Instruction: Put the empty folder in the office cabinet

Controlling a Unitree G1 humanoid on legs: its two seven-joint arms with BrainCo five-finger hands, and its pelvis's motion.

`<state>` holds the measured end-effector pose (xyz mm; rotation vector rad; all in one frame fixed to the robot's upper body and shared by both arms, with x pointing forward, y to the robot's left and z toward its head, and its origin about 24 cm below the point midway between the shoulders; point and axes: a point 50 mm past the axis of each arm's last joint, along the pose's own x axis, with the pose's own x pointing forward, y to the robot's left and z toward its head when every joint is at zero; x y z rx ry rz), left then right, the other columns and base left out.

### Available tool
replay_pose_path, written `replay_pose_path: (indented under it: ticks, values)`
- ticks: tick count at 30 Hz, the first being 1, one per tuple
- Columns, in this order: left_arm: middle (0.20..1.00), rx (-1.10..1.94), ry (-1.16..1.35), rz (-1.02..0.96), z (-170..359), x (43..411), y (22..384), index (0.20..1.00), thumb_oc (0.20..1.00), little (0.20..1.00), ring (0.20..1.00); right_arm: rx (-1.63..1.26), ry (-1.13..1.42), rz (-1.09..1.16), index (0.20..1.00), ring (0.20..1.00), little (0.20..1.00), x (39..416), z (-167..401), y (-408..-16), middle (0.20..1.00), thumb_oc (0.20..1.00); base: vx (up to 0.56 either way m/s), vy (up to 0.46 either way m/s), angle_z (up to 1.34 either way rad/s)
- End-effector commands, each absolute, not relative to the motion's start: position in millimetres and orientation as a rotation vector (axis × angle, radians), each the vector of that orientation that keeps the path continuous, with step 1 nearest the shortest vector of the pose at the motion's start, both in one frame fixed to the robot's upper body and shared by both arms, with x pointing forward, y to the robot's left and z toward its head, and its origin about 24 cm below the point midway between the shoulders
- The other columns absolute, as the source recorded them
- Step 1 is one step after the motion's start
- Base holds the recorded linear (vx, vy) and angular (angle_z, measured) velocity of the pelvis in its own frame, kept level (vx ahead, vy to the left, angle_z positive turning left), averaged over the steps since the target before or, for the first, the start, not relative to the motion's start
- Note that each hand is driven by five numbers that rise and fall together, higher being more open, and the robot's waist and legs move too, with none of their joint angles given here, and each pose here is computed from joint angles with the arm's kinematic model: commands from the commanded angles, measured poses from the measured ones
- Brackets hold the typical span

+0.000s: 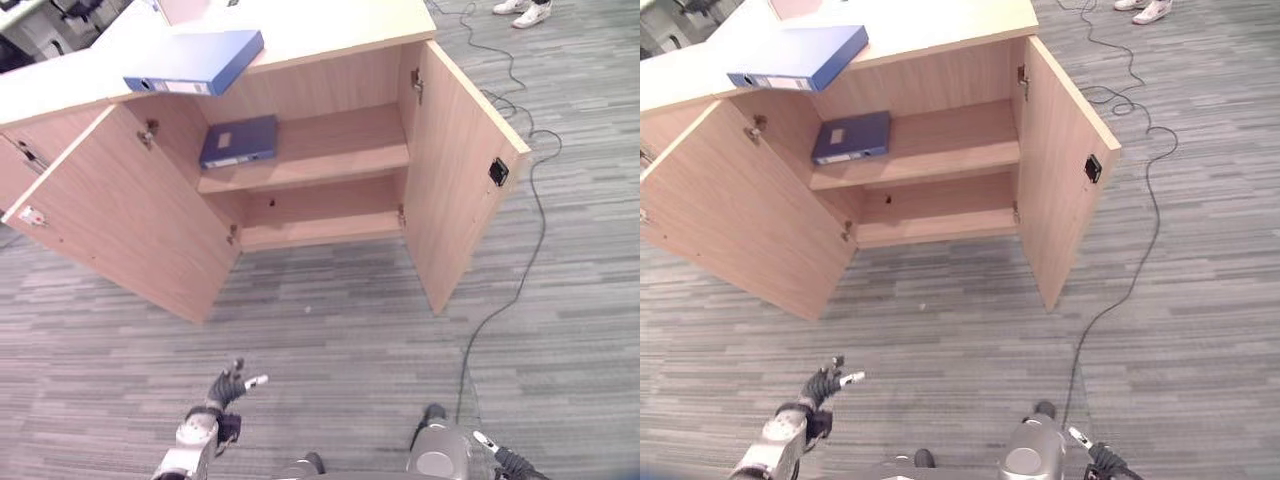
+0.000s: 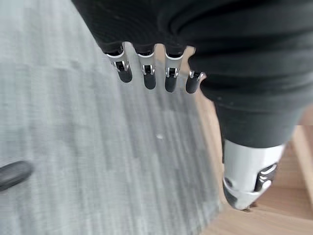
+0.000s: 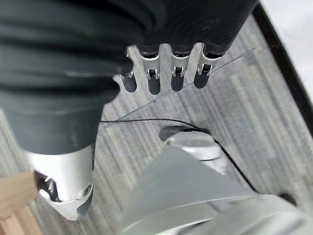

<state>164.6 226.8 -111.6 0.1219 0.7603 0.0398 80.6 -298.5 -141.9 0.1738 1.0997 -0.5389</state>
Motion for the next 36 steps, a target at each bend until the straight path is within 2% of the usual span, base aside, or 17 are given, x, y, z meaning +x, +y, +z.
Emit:
replay_pose_path:
  ticks: [1,6,15,29,32,36]
  values:
    - [1.0,0.1,0.634,0.054,-92,189,231,1.0,1.0,1.0,1.0,0.122,1.133,-0.506,1.0,1.0,1.0,75,-144,-297,1.0,1.0,0.06,-0.216,0.07]
    - [1.0,0.081,0.632,0.076,-93,189,230,1.0,1.0,1.0,1.0,0.103,1.118,-0.512,1.0,1.0,1.0,79,-139,-306,1.0,1.0,0.09,-0.029,-0.05]
    - [1.0,0.083,0.656,0.109,-96,182,239,1.0,1.0,1.0,1.0,0.064,1.108,-0.503,1.0,1.0,1.0,81,-135,-313,1.0,1.0,0.22,0.218,-0.14]
    - [1.0,0.18,0.669,0.107,-88,178,263,1.0,1.0,1.0,1.0,0.121,1.131,-0.401,1.0,1.0,1.0,87,-146,-282,1.0,1.0,0.22,0.345,-0.07]
    - [1.0,0.174,0.681,0.108,-91,178,260,1.0,1.0,1.0,1.0,0.126,1.126,-0.372,1.0,1.0,1.0,90,-149,-272,1.0,1.0,0.28,0.392,0.03]
    - [1.0,0.184,0.664,0.07,-90,188,252,1.0,1.0,1.0,1.0,0.112,1.157,-0.362,1.0,1.0,1.0,85,-152,-268,1.0,1.0,0.19,-0.013,0.26]
